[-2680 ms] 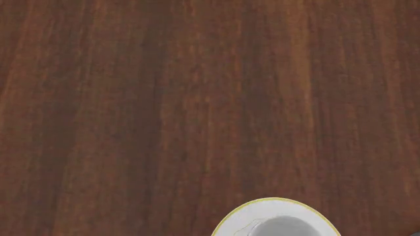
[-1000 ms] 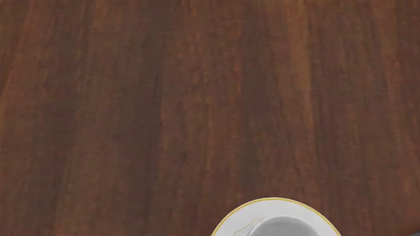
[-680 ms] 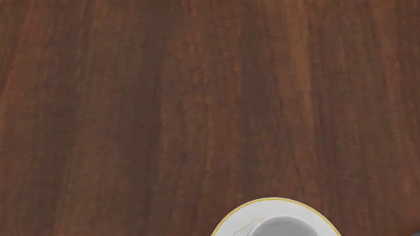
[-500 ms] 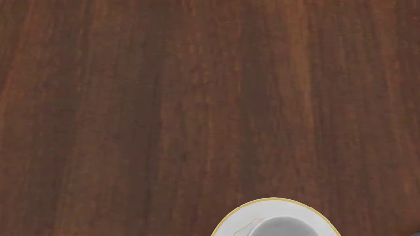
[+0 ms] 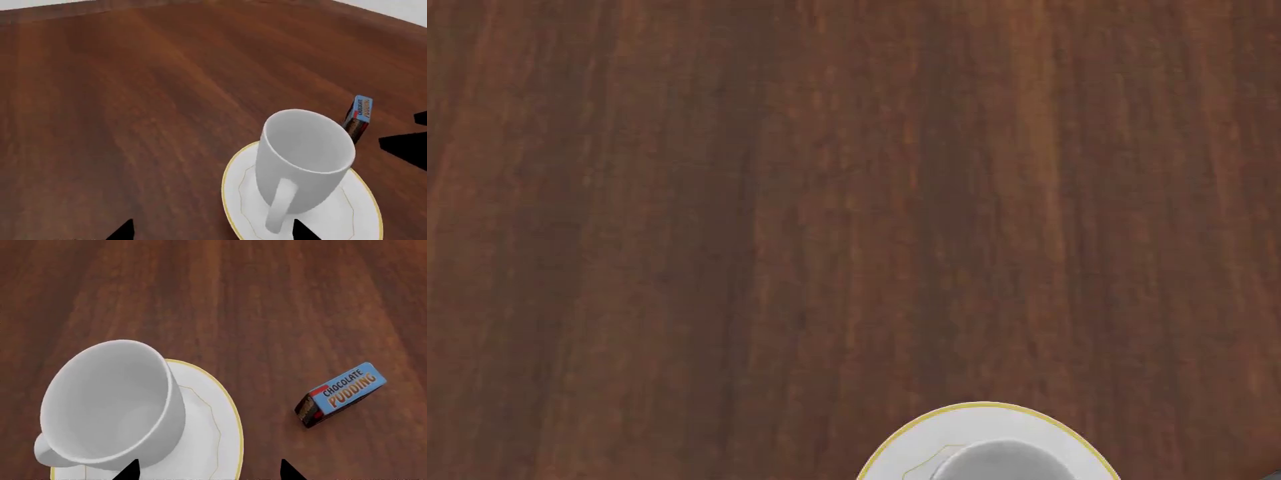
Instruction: Put the white mug on the plate.
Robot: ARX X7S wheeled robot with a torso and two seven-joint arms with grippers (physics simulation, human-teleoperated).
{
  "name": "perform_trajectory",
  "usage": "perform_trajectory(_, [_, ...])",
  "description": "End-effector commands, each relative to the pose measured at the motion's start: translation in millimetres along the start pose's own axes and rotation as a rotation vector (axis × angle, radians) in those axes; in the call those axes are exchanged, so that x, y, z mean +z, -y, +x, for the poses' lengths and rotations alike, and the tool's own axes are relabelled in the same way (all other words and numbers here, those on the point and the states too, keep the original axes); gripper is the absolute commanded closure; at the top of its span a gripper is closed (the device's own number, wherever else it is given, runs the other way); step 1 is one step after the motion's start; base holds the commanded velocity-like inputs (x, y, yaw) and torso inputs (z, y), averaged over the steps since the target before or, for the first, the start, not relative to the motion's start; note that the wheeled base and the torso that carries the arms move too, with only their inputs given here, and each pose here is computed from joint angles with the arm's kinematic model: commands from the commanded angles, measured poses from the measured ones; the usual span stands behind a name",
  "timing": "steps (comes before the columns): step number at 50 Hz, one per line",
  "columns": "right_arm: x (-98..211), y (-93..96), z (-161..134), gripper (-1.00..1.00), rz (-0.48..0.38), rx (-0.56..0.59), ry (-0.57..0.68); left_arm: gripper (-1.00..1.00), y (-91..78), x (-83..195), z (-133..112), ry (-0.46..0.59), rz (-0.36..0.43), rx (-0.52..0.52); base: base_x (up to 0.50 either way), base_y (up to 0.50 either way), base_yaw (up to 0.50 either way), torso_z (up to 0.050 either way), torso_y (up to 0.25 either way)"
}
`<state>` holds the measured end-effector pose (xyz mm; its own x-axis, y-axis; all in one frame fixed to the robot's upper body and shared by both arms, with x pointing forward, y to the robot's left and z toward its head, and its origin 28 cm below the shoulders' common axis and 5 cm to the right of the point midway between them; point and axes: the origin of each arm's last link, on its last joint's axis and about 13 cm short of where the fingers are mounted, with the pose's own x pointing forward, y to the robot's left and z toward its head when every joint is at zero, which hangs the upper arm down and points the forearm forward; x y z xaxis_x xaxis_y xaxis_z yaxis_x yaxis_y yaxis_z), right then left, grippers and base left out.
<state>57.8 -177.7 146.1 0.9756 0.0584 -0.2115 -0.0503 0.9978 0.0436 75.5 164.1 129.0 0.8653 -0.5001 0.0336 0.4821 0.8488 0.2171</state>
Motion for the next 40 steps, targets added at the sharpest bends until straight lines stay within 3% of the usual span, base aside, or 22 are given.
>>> perform_trajectory(1, [-2.0, 0.9, -1.8, -1.0, 0.007, 0.007, -0.001, -1.0, -7.1, 4.3, -15.5, -0.029, 0.023, 0.095, 0.0, 0.0, 0.0, 0.0, 0.0])
perform_trajectory(40, [-5.5, 0.4, -3.3, -1.0, 0.01, 0.024, -0.003, -1.0, -16.0, 1.6, -27.2, 0.02, 0.019, 0.191, 0.0, 0.0, 0.0, 0.0, 0.0])
